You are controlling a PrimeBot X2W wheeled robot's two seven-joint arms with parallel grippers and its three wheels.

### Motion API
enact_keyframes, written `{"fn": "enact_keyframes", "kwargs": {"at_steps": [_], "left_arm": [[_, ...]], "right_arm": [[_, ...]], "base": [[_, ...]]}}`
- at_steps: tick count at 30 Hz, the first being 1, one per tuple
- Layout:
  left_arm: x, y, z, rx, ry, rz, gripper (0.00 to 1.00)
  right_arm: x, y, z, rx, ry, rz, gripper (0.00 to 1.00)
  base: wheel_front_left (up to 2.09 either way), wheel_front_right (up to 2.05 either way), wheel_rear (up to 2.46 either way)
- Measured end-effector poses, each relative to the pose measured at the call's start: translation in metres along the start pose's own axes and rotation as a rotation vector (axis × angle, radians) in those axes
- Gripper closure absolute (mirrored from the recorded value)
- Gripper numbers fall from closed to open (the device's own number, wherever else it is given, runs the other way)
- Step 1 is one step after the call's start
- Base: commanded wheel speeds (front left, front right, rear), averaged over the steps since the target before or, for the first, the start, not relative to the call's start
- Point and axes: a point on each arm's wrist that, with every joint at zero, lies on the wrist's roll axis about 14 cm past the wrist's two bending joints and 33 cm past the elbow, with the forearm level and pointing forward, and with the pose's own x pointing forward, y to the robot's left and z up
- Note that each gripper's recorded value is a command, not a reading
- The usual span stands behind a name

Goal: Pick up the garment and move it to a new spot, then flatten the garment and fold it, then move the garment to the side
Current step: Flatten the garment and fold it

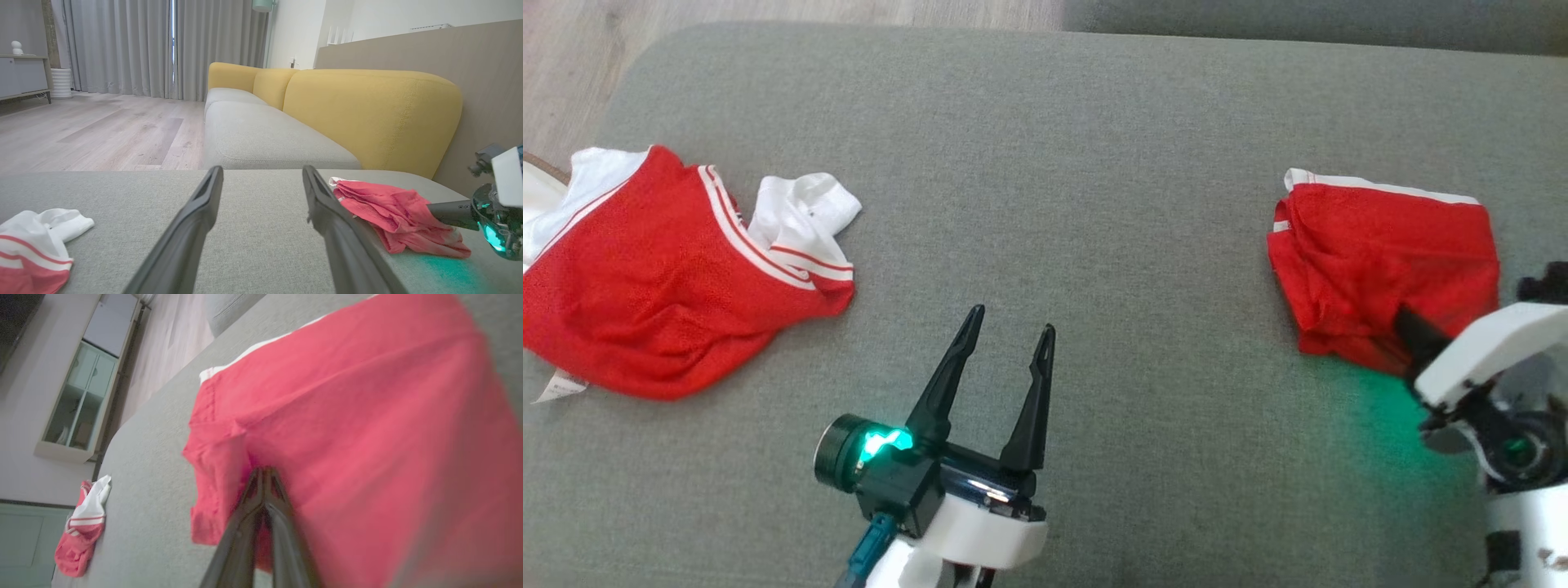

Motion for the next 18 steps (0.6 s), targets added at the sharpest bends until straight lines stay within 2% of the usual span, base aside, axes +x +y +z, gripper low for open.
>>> {"fn": "enact_keyframes", "kwargs": {"at_steps": [3,7,10,11,12,13,14,18], "left_arm": [[0.0,-0.002,0.002,0.002,-0.008,-0.006,0.0],[-0.003,-0.008,0.007,0.004,-0.02,-0.02,0.0],[-0.007,-0.013,0.011,0.006,-0.032,-0.03,0.0],[-0.009,-0.014,0.013,0.006,-0.037,-0.032,0.0],[-0.012,-0.015,0.013,-0.001,-0.038,-0.028,0.0],[-0.015,-0.015,0.013,-0.011,-0.038,-0.019,0.0],[-0.019,-0.013,0.013,-0.017,-0.036,-0.003,0.0],[-0.037,0.0,0.009,-0.031,-0.024,0.08,0.0]], "right_arm": [[-0.003,0.015,-0.021,-0.019,0.06,0.044,1.0],[-0.016,0.021,-0.066,-0.018,0.163,0.066,1.0],[-0.03,0.029,-0.083,-0.012,0.162,0.095,1.0],[-0.034,0.034,-0.081,-0.024,0.128,0.107,0.91],[-0.039,0.039,-0.074,-0.043,0.078,0.119,0.59],[-0.043,0.044,-0.066,-0.079,0.019,0.125,0.16],[-0.049,0.048,-0.056,-0.118,-0.048,0.129,0.0],[-0.076,0.053,-0.025,-0.25,-0.287,0.122,0.0]], "base": [[0.0,0.0,0.0],[0.0,0.0,0.0],[0.0,0.0,0.0],[0.0,0.0,0.0],[0.0,0.0,0.0],[0.0,0.0,0.0],[0.0,0.0,0.0],[0.0,0.0,0.0]]}}
